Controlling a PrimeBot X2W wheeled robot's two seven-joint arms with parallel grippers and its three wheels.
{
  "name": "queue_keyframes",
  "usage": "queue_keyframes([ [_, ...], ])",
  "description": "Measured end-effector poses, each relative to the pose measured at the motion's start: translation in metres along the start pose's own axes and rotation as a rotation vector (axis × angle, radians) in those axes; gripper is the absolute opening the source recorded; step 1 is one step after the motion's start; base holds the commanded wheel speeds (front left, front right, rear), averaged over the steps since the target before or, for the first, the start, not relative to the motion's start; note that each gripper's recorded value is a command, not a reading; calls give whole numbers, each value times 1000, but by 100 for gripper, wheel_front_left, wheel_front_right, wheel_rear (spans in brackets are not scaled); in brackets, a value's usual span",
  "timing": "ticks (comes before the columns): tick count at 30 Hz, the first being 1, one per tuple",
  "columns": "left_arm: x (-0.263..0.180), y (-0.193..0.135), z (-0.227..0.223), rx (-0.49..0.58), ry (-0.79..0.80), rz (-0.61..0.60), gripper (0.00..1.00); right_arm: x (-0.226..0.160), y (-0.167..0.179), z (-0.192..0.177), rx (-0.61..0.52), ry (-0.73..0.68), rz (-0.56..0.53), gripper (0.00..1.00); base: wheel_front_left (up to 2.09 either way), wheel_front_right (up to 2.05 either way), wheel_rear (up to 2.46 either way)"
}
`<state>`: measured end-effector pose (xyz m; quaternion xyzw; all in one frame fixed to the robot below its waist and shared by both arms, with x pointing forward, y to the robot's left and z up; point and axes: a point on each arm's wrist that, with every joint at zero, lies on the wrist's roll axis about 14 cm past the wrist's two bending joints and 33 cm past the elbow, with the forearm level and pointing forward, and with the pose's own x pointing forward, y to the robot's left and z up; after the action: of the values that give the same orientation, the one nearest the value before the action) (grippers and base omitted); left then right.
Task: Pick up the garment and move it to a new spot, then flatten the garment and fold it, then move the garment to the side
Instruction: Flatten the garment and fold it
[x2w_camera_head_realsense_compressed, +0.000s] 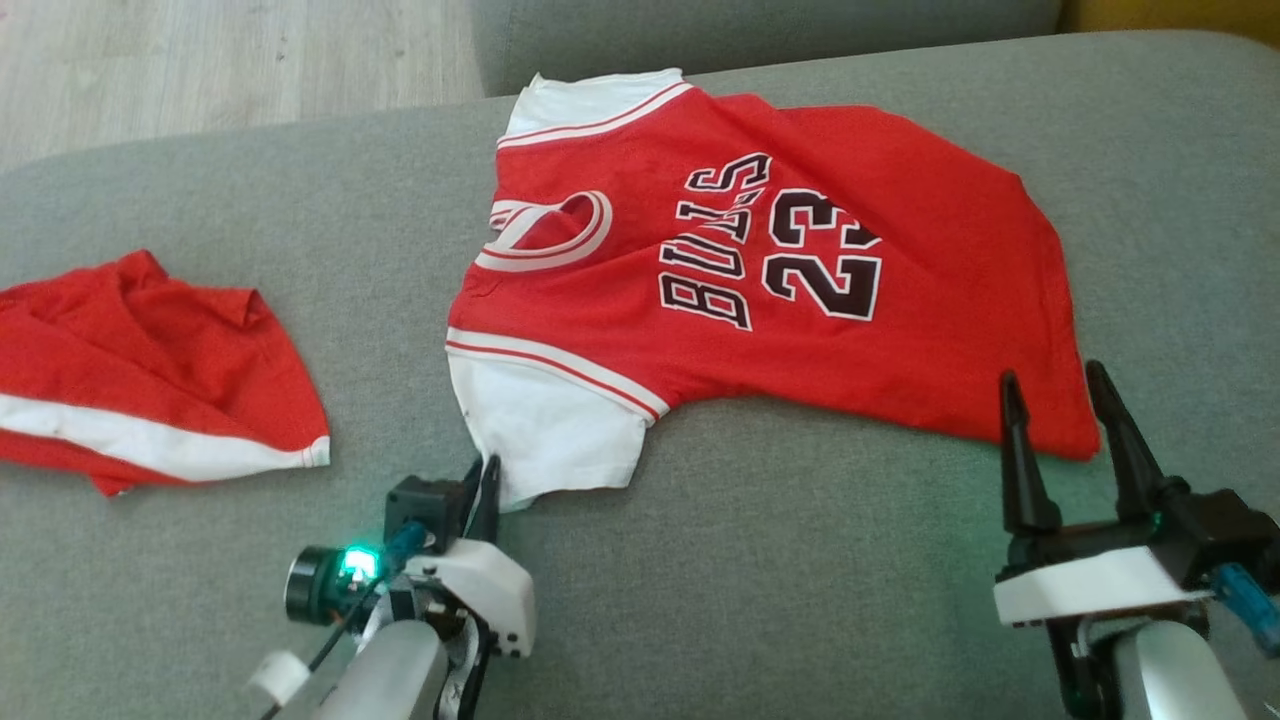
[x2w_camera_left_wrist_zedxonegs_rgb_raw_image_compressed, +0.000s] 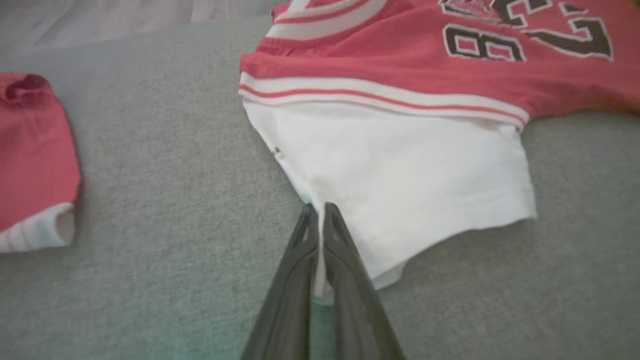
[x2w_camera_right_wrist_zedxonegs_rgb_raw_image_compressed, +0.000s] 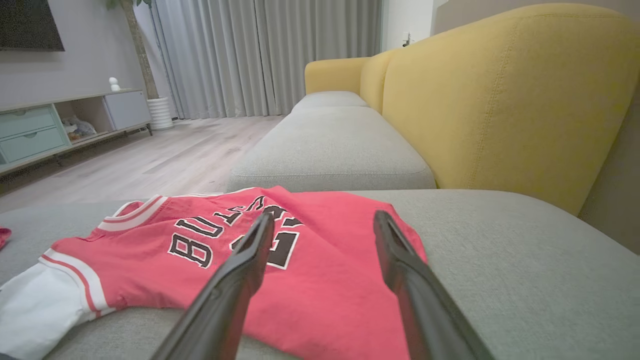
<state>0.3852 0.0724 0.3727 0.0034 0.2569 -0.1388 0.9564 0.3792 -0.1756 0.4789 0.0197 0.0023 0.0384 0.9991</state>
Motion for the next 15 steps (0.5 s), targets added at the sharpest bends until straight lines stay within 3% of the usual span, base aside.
queue_keyframes([
  [7, -10, -14, 78, -48, -344, -55, 0, -18, -33, -33, 15, 109, -107, 100, 0, 0, 0],
  [15, -28, -18, 131, -67, -548, -83, 0, -18, -59, -65, 57, 220, -201, 100, 0, 0, 0],
])
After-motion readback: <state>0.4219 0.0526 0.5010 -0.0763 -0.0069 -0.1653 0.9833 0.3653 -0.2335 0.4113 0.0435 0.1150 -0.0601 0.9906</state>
